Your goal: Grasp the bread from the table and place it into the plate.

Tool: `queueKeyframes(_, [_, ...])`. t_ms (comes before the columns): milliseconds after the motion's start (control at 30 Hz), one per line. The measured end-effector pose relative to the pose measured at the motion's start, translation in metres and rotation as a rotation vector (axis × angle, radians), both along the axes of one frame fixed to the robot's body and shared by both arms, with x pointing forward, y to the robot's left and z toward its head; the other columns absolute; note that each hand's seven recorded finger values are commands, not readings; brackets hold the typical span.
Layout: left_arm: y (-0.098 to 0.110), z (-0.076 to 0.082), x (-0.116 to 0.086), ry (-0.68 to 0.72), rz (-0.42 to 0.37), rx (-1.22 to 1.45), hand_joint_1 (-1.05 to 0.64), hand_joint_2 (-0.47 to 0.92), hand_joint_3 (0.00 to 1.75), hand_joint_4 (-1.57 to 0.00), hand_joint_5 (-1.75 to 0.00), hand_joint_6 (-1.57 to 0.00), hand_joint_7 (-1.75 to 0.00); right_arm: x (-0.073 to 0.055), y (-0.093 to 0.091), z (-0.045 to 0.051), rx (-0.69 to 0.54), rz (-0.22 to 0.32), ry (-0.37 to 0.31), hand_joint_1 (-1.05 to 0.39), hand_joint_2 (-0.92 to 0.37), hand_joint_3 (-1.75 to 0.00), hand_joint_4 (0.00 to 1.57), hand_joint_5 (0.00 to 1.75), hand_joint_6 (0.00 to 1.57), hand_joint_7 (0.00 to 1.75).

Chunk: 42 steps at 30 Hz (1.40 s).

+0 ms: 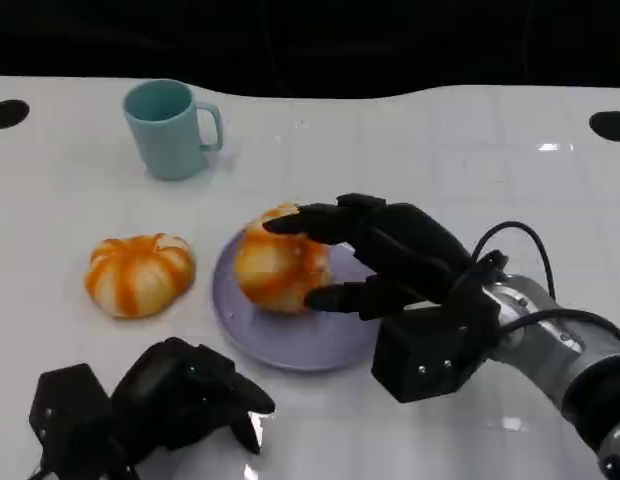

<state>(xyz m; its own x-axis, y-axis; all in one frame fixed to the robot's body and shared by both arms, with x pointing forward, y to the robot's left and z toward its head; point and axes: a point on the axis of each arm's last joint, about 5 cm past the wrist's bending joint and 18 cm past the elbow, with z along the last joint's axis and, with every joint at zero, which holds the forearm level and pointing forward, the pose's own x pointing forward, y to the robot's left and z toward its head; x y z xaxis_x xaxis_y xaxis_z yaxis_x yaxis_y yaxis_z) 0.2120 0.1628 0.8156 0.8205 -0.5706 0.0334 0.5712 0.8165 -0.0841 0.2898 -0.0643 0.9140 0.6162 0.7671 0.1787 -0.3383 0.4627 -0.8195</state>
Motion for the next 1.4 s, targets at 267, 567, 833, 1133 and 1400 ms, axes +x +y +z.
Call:
queueKeyframes(267, [0.000,0.000,0.000,0.000,0.000,-0.002,-1.05,0.92,0.06,-1.28,-0.92,-1.56,-0.08,-0.010,-0.016,-0.0001,-0.012,0.029,0.018,-0.77,-0.92,-0.41,0.00,0.64,0.12,0.15])
queueKeyframes(567, [0.000,0.000,0.000,-0.001,-0.001,-0.002,-1.05,0.92,0.06,-1.29,-0.93,-1.57,-0.08,-0.024,-0.042,0.0074,0.078,0.010,0.001,-0.70,-0.92,-0.35,0.14,0.73,0.25,0.20])
queueKeyframes(833, [-0.001,0.001,0.000,-0.006,-0.003,-0.002,-1.05,0.92,0.06,-1.28,-0.94,-1.57,-0.08,-0.047,-0.069,0.0043,0.193,-0.029,0.006,-0.65,-0.92,-0.37,0.36,1.05,0.51,0.33])
queueKeyframes(1133, [0.000,0.002,0.000,-0.011,-0.004,0.000,-1.05,0.92,0.07,-1.28,-0.94,-1.57,-0.09,-0.076,-0.092,-0.0088,0.331,-0.096,0.102,-0.59,-0.92,-0.35,0.58,1.72,0.49,1.35])
queueKeyframes(1400, [-0.001,0.002,0.001,-0.012,-0.001,0.006,-1.05,0.92,0.07,-1.27,-0.94,-1.56,-0.08,-0.098,-0.107,-0.0238,0.359,-0.118,0.167,-0.55,-0.92,-0.36,0.68,1.75,0.58,1.54])
